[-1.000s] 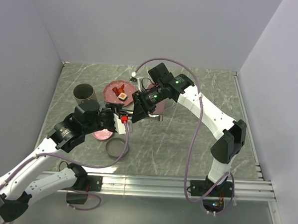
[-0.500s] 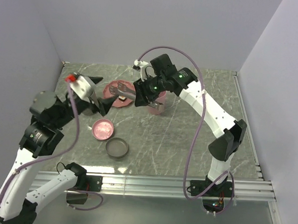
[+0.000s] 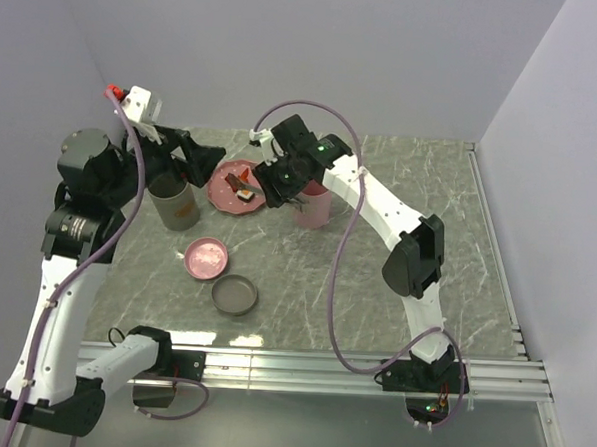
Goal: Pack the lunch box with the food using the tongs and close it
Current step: Pick up the food using the clamp
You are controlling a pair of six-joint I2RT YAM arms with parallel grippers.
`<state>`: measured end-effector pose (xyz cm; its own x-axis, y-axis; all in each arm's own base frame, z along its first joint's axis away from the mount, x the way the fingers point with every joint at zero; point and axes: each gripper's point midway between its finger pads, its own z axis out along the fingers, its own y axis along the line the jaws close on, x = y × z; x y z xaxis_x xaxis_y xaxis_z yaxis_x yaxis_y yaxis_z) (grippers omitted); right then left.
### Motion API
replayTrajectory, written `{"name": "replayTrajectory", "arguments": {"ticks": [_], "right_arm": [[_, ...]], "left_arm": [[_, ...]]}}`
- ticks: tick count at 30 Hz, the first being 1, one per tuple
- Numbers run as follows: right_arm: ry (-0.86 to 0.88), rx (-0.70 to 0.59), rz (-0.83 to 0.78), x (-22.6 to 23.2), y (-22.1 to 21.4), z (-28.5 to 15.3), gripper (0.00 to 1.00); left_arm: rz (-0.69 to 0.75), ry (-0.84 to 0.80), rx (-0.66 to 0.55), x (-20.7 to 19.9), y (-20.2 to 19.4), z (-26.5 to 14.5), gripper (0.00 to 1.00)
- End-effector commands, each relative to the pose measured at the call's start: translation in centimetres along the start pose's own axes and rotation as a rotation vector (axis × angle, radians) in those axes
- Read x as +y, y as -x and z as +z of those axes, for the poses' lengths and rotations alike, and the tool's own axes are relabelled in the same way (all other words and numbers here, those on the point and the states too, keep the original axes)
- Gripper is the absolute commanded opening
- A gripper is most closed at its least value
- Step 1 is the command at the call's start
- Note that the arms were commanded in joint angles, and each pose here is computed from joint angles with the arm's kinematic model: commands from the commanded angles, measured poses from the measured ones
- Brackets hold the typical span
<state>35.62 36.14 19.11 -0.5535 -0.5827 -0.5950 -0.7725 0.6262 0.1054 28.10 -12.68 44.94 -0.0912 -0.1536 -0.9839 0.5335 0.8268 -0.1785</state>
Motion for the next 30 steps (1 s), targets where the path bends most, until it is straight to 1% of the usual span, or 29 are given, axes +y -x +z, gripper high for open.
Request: {"name": "replayTrajectory", "arguments": {"ticks": [1,3,9,15,21,30], "right_arm": [[-0.039,-0.087,-0.052,-0.1,2.9,-1.0,0.61],[-0.028,-0.083,-0.049,0.2,2.8,-0.4,0.61],[-0.051,-0.040,-0.034,-0.4,2.0,2.0,0.61],[-0.085,0.000,0.006,-1.2,0.8,4.1,0.62],[-0.048,0.024,0.014,-0.8,0.3,5.8,0.63],[-0.092,0.030,0.036,-2.5,-0.3,7.4,0.65]], "left_arm": [[-0.054,-0.045,0.049,-0.5,-0.1,-0.5,0.97],[-0.067,-0.062,0.079,-0.2,-0.9,-0.3,0.98],[-0.093,-0.072,0.101,0.3,-1.5,0.1,0.99],[-0.094,-0.059,0.094,0.6,-1.8,-0.1,0.99],[-0.096,-0.064,0.102,0.4,-2.1,-0.3,1.00],[-0.092,-0.053,0.093,0.6,-2.2,-0.3,0.99]]}}
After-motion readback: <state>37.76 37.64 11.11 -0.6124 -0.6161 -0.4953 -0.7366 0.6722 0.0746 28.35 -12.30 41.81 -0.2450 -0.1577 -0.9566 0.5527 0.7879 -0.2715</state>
